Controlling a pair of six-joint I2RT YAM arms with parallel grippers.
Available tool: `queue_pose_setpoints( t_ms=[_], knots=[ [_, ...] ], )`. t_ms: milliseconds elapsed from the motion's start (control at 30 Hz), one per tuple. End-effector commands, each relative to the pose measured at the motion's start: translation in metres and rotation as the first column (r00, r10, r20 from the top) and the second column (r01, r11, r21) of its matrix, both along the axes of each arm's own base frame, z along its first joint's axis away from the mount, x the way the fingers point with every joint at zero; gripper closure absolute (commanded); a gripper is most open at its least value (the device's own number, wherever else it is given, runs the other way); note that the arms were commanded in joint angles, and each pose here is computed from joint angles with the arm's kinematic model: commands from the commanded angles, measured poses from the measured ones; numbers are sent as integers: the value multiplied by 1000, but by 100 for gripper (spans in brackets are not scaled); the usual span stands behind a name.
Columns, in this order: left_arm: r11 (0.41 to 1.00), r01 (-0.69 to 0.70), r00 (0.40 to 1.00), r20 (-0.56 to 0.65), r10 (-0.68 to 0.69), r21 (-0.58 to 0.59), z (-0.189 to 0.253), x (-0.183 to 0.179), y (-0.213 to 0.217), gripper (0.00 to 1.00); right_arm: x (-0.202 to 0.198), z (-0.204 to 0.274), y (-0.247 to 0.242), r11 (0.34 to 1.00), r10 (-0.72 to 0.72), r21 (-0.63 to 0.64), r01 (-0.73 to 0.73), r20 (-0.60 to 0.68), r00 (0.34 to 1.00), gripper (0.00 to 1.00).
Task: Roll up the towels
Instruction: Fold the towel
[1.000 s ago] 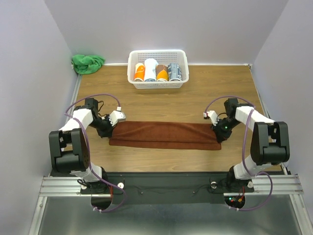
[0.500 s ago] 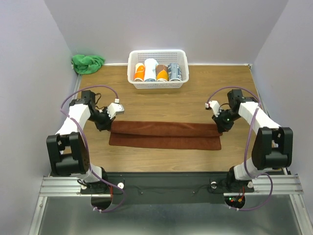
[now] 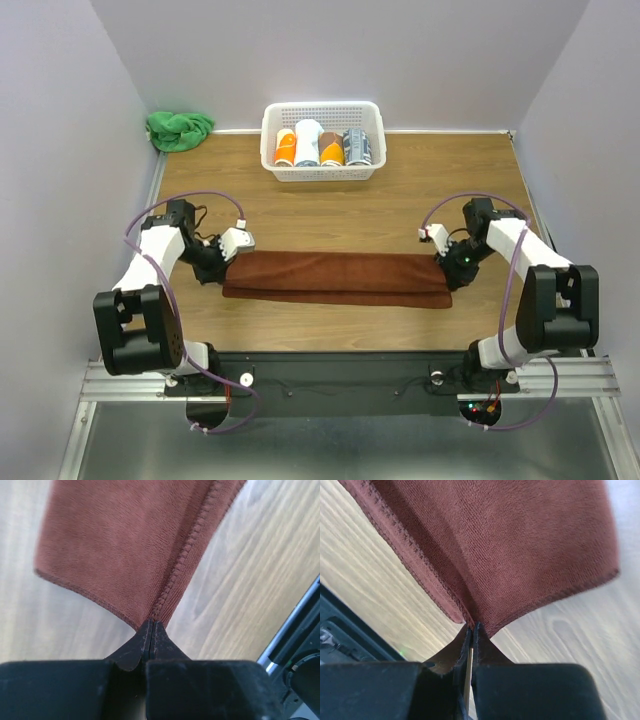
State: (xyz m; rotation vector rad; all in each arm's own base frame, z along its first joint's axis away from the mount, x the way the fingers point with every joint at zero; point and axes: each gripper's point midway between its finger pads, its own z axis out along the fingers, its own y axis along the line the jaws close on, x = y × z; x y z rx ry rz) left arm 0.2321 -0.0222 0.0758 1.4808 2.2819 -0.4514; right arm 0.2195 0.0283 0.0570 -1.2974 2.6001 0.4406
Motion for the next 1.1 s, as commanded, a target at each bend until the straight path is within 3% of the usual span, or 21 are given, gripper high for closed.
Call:
queue_pose_setpoints(
  t_ms=[0, 67, 133, 167, 200, 233, 267, 333, 433, 533, 667, 833, 967, 1067],
  knots=[
    [999, -5, 1000, -8, 5, 37, -11, -4, 8, 100, 1, -12, 3, 1000, 26, 8, -26, -21, 999, 99],
    [999, -8, 1000, -14, 8, 39, -15, -2, 8, 99, 2, -13, 4, 1000, 20, 18, -19, -34, 999, 94],
    [999, -22, 1000, -21, 22, 40, -16, -1, 9, 86, 2, -11, 5, 1000, 18, 20, -18, -30, 999, 85],
    [999, -22, 1000, -19, 23, 40, -14, -1, 9, 79, 3, -9, 5, 1000, 15, 18, -15, -24, 1000, 75],
    [999, -19, 1000, -15, 19, 38, -12, -1, 8, 71, 3, -6, 5, 1000, 17, 18, -16, -22, 1000, 53],
    [999, -16, 1000, -10, 16, 32, -7, -1, 7, 59, 4, 2, 5, 1000, 15, 19, -16, 7, 1000, 45],
    [1000, -10, 1000, 15, 9, 25, -1, -1, 6, 54, 3, 7, 6, 1000, 14, 20, -14, 12, 1000, 37],
    [1000, -3, 999, 34, 2, 19, 8, -3, 4, 43, 7, 27, 10, 999, 15, 42, -18, 69, 998, 31],
    [1000, 8, 997, 72, -8, 6, 25, -4, 1, 42, 11, 51, 15, 997, 0, 73, -9, 123, 992, 30],
    [1000, -10, 996, 84, 12, -22, 31, 0, -3, 44, 19, 64, 21, 994, -20, 108, 5, 143, 990, 36],
    [988, -120, 990, 68, 127, -96, 33, 26, -12, 55, 31, 47, 27, 989, -52, 139, 46, 47, 998, 54],
    [965, -229, 971, 43, 236, -128, 30, 50, -14, 61, 38, 23, 25, 987, -101, 122, 103, -19, 995, 65],
    [951, -276, 959, 29, 282, -140, 21, 61, -16, 62, 17, -6, 22, 994, -85, 59, 92, -109, 990, 68],
    [951, -275, 960, 11, 279, -141, 15, 59, -18, 62, -1, -15, 17, 997, -70, 30, 74, -138, 988, 76]
  ],
)
